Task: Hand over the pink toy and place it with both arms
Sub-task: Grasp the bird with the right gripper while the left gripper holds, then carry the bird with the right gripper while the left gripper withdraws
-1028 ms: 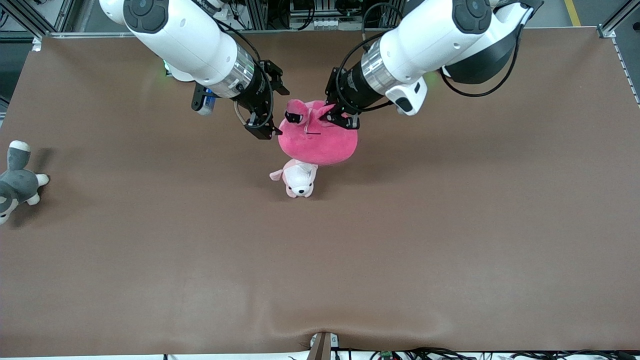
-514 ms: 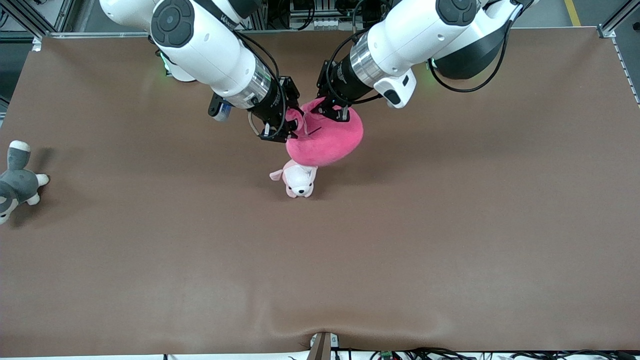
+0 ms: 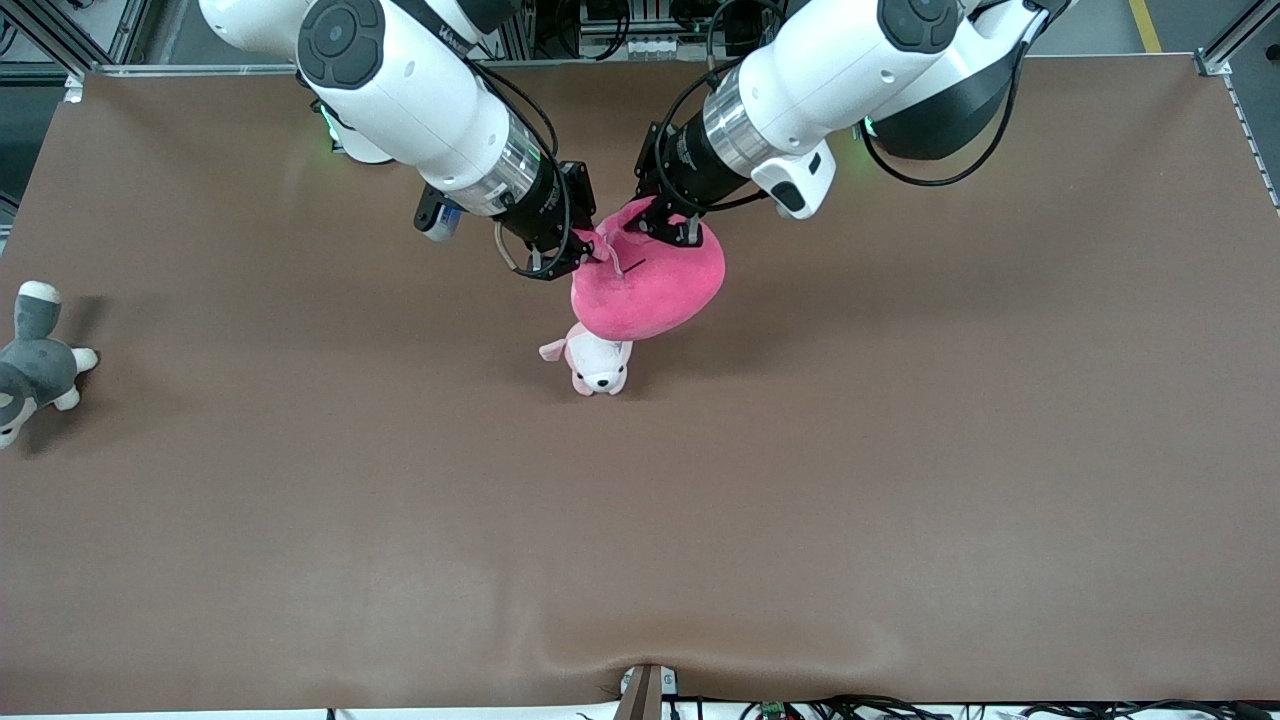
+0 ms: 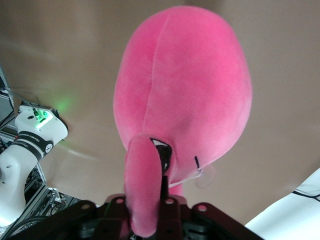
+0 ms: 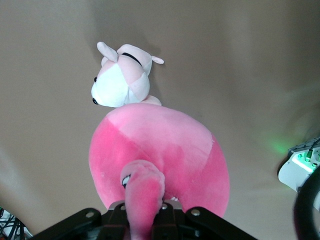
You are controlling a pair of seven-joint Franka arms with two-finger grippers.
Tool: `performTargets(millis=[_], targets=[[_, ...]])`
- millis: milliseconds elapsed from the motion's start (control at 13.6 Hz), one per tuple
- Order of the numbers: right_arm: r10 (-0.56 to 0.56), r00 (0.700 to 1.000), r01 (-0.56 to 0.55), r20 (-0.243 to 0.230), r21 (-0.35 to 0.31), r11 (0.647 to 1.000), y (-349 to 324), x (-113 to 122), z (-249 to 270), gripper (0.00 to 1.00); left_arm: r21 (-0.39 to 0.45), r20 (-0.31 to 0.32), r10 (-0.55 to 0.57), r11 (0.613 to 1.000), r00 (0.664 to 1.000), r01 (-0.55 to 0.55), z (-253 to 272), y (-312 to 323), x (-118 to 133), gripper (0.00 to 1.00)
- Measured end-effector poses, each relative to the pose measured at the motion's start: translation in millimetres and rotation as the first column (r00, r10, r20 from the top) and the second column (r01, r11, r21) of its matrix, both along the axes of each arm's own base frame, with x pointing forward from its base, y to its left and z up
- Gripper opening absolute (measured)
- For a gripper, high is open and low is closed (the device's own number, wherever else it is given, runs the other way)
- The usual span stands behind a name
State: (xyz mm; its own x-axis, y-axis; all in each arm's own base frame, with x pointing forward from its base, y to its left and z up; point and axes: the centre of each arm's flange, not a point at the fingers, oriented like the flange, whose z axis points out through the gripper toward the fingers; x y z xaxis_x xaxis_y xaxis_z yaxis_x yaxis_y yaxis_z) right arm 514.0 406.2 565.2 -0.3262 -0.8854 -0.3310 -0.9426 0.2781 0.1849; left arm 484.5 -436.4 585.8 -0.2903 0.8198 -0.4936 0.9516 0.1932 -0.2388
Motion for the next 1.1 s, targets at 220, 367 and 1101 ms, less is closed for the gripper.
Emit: performTargets(millis=[220,367,1101], targets=[[-0.001,1.0,0.001,0.017,-0.033,0.999,-7.4,4.4,2.0,0.11,0.043,0.039,-0.007,0.999,0.999,0.005,4.5,6.9,4.3,0.56],[0.0,1.0,0.001,0.016,-0.044,0.999,-18.0,9.6,10.5,0.11,0.139,0.059,-0.046,0.99,0.997,0.037,5.2,14.7,1.1,0.78],[0.095,0.995,-0.093,0.025,-0.073,0.993,-157.3,72.3,26.5,0.11,0.386,0.026,-0.554,0.773,0.832,0.503,79.3,186.0,-6.3,1.0]])
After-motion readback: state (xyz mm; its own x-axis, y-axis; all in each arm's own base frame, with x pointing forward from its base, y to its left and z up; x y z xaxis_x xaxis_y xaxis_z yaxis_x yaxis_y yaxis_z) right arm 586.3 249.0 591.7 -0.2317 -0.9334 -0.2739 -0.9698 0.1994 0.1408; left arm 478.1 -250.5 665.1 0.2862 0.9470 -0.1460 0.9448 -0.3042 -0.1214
